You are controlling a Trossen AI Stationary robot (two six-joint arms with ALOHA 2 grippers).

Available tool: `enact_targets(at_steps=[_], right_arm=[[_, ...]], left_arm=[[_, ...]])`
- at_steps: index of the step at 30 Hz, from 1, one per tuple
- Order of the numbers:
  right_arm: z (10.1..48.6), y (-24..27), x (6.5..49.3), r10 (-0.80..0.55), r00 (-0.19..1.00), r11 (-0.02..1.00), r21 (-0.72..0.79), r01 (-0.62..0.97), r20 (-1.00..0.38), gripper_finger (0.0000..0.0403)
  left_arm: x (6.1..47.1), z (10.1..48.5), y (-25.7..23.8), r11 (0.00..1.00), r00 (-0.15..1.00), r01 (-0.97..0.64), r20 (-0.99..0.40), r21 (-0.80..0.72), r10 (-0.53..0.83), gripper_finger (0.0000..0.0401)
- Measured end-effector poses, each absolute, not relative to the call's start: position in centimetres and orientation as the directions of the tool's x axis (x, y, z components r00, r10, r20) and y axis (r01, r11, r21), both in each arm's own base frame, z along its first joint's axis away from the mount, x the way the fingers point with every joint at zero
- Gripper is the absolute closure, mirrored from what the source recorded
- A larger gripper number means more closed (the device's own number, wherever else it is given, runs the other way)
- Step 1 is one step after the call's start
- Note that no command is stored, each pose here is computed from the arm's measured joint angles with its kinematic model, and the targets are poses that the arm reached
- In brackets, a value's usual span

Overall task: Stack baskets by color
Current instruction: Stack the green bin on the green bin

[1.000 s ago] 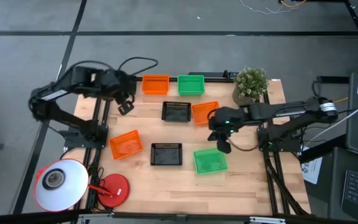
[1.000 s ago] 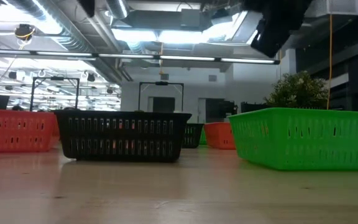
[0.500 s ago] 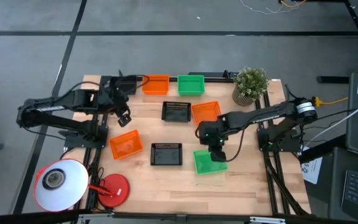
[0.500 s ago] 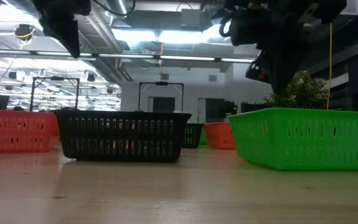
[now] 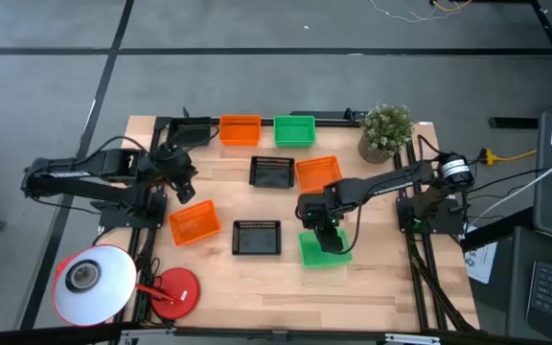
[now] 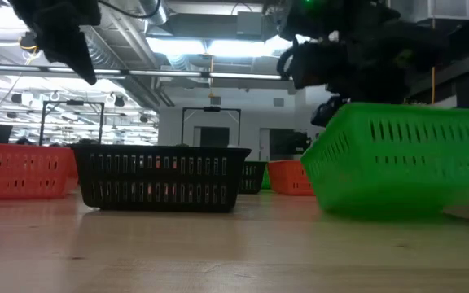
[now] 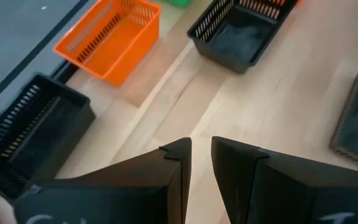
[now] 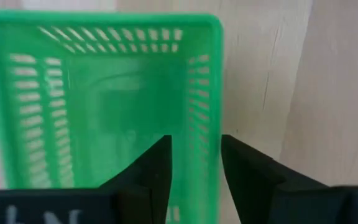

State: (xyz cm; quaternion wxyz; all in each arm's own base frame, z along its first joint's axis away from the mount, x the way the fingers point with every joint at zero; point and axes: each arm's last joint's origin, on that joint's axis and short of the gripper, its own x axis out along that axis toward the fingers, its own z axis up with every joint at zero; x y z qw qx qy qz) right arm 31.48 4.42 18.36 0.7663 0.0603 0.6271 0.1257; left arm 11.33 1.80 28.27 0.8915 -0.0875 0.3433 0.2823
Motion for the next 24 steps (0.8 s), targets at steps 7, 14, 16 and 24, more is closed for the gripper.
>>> enact_targets(at_steps=[7,14,16,24], right_arm=[[17.6,4.4,31.6,0.244,0.158,0.967,0.228,-0.111,-0.957,0.0267],[17.0,4.9,31.7,0.237,0.138,0.968,0.221,-0.121,-0.962,0.0268],[16.5,5.1,31.8,0.236,0.124,0.968,0.221,-0.122,-0.964,0.0268],[15.1,5.2,32.0,0.175,0.09,0.984,0.172,-0.036,-0.98,0.0269]], left_arm=[[10.9,26.0,1.5,0.837,0.659,-0.546,-0.615,0.005,0.434,0.0346],[11.0,24.2,1.5,0.836,0.682,-0.549,-0.588,-0.018,0.435,0.0346],[11.3,23.1,1.5,0.832,0.682,-0.554,-0.588,-0.027,0.435,0.0346],[12.3,18.9,1.4,0.837,0.746,-0.532,-0.54,-0.13,0.391,0.0346]])
